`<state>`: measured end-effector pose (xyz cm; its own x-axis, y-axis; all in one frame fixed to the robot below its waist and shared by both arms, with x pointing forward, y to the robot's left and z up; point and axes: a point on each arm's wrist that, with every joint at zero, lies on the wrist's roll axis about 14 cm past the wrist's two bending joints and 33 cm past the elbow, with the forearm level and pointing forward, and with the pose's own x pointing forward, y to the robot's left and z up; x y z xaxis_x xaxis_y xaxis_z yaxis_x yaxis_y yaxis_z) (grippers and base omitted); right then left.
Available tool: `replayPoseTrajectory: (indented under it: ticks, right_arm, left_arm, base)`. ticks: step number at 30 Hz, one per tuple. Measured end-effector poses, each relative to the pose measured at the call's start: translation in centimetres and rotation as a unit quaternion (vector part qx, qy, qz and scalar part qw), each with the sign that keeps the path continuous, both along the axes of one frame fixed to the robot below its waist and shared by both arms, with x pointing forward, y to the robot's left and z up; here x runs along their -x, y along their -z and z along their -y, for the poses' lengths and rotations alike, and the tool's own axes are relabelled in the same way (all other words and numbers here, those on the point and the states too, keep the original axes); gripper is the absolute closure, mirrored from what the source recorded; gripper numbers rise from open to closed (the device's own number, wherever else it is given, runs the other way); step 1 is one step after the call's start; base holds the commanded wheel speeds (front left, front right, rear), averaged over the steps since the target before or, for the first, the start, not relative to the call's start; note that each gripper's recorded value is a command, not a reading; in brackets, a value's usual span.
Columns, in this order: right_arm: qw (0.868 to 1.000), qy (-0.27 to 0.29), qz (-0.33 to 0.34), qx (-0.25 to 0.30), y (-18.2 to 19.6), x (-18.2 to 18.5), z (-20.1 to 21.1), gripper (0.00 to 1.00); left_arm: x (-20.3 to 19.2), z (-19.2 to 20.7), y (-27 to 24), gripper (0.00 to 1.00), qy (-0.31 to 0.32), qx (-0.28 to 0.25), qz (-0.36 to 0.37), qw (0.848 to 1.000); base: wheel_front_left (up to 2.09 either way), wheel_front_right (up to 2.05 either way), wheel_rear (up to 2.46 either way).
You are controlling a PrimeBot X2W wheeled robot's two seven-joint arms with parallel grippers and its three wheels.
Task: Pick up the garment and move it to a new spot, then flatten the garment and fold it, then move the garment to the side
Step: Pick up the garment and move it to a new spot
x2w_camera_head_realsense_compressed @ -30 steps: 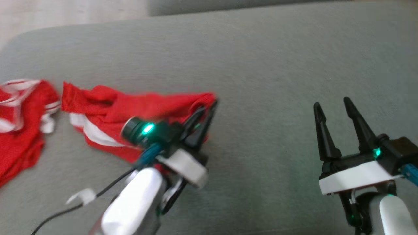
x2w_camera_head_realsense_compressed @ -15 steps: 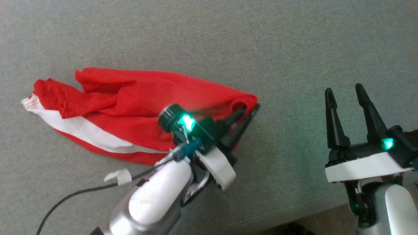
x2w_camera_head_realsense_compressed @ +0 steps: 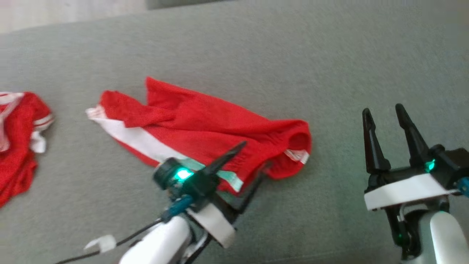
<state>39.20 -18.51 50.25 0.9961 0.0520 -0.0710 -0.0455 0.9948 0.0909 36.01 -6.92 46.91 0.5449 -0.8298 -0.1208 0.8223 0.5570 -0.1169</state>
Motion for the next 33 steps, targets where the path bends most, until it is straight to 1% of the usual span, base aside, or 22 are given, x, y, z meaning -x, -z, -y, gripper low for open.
replayPoseTrajectory:
  ticks: [3, 7, 12, 13, 17, 18, 19, 24, 29, 33]
  right_arm:
    - [1.000, -0.018, 0.001, -0.002, -0.2, 0.2, -1.2, 0.00]
    - [0.999, -0.042, -0.003, -0.004, -0.3, 0.4, -2.8, 0.00]
    - [0.998, -0.062, 0.010, -0.003, -1.4, 0.4, -4.1, 0.00]
    - [0.998, -0.066, 0.011, -0.003, -1.6, 0.8, -4.3, 0.00]
    - [0.998, -0.068, 0.003, -0.001, -1.4, 2.0, -4.4, 0.00]
    - [0.998, -0.067, 0.002, -0.001, -1.4, 2.3, -4.3, 0.00]
    - [0.998, -0.067, 0.002, -0.001, -1.4, 2.3, -4.3, 0.00]
    - [0.998, -0.056, -0.004, -0.003, -1.4, 3.8, -3.6, 0.00]
    - [0.999, -0.046, -0.017, -0.006, -0.7, 5.6, -2.9, 0.00]
    - [0.999, -0.044, -0.019, -0.010, -0.6, 6.1, -2.8, 0.00]
  left_arm:
    - [-1.1, -3.3, -1.0, 0.00, -0.067, 0.004, 0.015, 0.998]
    - [-2.7, -8.2, -2.2, 0.00, -0.162, 0.008, 0.037, 0.986]
    - [-3.5, -14.5, -3.1, 0.00, -0.277, 0.014, 0.056, 0.959]
    - [-3.4, -17.1, -3.2, 0.00, -0.318, 0.009, 0.062, 0.946]
    - [-2.4, -21.2, -3.0, 0.00, -0.381, -0.011, 0.069, 0.922]
    - [-2.1, -21.9, -2.8, 0.00, -0.390, -0.017, 0.068, 0.918]
    - [-2.1, -21.9, -2.8, 0.00, -0.390, -0.017, 0.068, 0.918]
    - [-0.2, -23.7, -1.7, 0.00, -0.419, -0.033, 0.054, 0.906]
    - [1.2, -23.9, -1.3, 0.00, -0.421, -0.045, 0.045, 0.905]
    - [1.7, -23.7, -1.0, 0.00, -0.421, -0.047, 0.032, 0.905]
  base:
    - [0.00, 0.00, 0.00]
    - [0.00, 0.00, 0.00]
    - [0.00, 0.00, 0.00]
    - [0.00, 0.00, 0.00]
    - [0.00, 0.00, 0.00]
    - [0.00, 0.00, 0.00]
    - [0.00, 0.00, 0.00]
    - [0.00, 0.00, 0.00]
    - [0.00, 0.00, 0.00]
    - [0.00, 0.00, 0.00]
